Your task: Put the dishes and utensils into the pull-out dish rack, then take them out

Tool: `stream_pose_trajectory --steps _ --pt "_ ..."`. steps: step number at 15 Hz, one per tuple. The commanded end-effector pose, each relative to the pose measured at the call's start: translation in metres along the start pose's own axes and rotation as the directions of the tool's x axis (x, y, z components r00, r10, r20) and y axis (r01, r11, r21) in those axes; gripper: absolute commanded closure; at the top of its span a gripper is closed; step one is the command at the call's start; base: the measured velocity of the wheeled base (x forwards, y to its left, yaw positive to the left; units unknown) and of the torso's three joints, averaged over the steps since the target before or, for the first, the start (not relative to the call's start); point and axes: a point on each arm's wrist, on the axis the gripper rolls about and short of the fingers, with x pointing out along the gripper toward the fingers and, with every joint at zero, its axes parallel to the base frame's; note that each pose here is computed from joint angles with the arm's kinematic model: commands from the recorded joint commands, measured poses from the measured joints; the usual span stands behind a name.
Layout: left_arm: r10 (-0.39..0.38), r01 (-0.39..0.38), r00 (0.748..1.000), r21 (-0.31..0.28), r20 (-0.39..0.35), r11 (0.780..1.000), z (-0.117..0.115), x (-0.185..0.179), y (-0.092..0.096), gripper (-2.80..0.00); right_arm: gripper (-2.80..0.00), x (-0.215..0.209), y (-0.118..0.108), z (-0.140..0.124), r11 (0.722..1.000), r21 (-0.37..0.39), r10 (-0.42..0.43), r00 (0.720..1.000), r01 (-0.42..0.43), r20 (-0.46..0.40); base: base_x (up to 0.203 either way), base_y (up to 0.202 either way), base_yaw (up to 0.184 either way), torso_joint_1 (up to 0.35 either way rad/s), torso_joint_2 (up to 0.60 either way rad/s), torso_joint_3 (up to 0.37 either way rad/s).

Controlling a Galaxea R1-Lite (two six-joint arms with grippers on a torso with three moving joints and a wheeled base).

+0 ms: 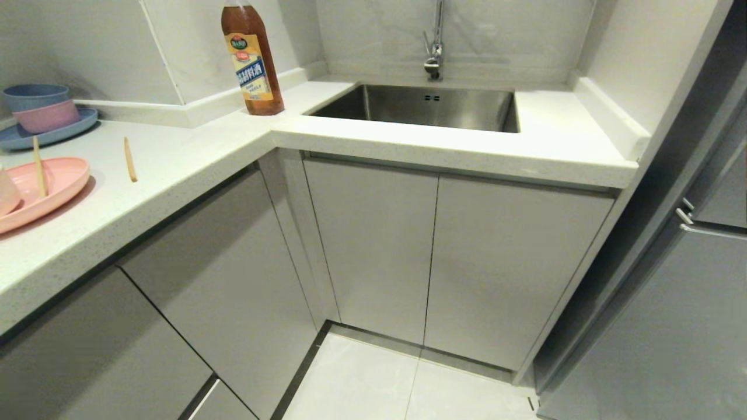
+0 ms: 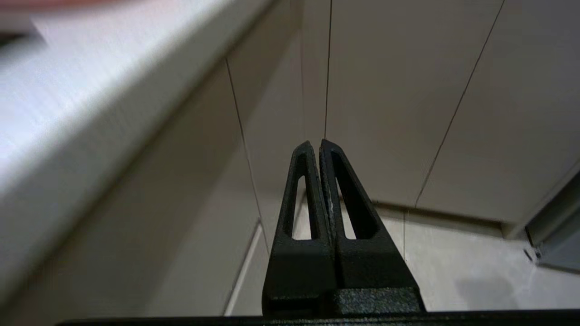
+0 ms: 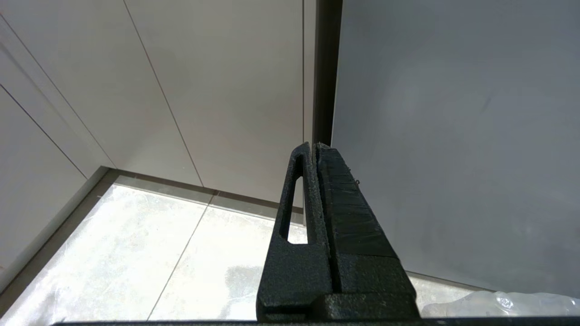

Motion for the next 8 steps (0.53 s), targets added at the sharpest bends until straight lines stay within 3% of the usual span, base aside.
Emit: stream_pose_trajectory --steps 1,5,8 --pt "0.003 -0.003 1.000 -0.016 -0.006 1.000 -0.034 0.002 -0.002 0.00 0.00 0.000 0.000 -0.001 1.000 0.000 -0.001 1.000 0.001 -0.003 0.000 0.000 0.000 0.000 0.00 0.000" --pt "0.010 -0.010 1.000 0.009 0.009 1.000 -0.088 0.035 -0.006 0.00 0.00 0.000 0.000 -0.001 1.000 0.000 0.000 1.000 0.000 -0.003 0.000 0.000 0.000 0.000 0.00 0.000" --pt "0.001 -0.003 0.998 -0.039 -0.055 0.999 -0.099 0.036 -0.007 0.00 0.00 0.000 0.000 -0.001 1.000 0.000 0.000 1.000 0.000 -0.003 0.000 0.000 0.000 0.000 0.00 0.000"
